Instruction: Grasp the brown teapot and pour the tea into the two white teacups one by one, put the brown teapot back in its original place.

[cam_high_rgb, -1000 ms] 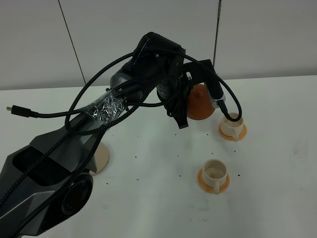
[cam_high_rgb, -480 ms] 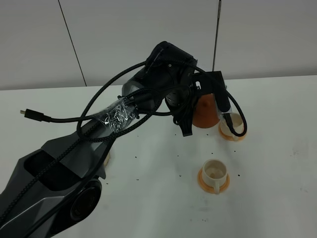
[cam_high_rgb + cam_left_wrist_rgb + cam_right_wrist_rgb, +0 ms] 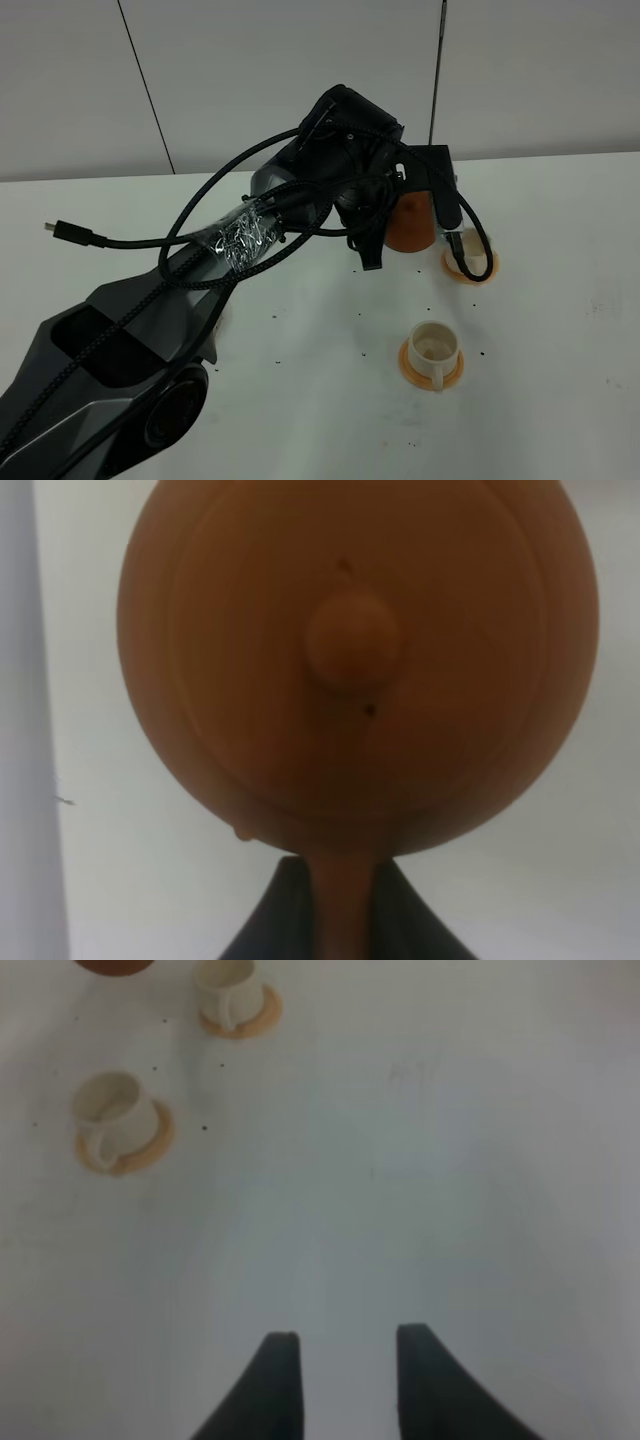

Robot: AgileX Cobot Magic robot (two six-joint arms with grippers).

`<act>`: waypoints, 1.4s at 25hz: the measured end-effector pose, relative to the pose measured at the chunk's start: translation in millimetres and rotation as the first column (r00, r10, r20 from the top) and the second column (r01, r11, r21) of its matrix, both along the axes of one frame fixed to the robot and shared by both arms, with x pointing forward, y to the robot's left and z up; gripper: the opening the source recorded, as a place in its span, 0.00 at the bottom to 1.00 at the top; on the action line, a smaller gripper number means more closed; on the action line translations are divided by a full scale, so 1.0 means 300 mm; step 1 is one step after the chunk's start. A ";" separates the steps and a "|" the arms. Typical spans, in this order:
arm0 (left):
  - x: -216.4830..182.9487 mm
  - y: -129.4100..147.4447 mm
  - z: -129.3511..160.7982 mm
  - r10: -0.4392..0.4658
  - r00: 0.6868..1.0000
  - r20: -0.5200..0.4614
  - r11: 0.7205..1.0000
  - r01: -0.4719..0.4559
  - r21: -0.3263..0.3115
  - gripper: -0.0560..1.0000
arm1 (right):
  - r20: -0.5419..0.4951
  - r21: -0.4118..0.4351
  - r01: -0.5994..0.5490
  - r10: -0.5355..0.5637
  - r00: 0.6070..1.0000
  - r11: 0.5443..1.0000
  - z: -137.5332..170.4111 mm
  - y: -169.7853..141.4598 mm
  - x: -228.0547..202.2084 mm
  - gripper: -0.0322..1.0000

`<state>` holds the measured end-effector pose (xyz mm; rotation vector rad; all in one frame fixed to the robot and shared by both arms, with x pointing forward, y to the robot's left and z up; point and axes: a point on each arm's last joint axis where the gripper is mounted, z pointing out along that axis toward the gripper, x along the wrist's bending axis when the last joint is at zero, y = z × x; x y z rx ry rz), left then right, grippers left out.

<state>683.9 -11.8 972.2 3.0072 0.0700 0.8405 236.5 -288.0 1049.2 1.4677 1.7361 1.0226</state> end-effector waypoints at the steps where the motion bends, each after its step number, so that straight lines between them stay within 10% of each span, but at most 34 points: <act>1: -0.001 -0.005 0.001 -0.005 1.000 0.006 1.000 0.005 -0.002 0.21 | 0.000 0.000 0.000 0.000 1.000 1.000 0.000 0.000 0.000 0.26; 35: 0.009 -0.018 0.016 -0.093 0.992 0.090 0.994 0.087 0.068 0.21 | 0.000 0.000 0.000 0.000 1.000 1.000 0.000 0.000 0.000 0.26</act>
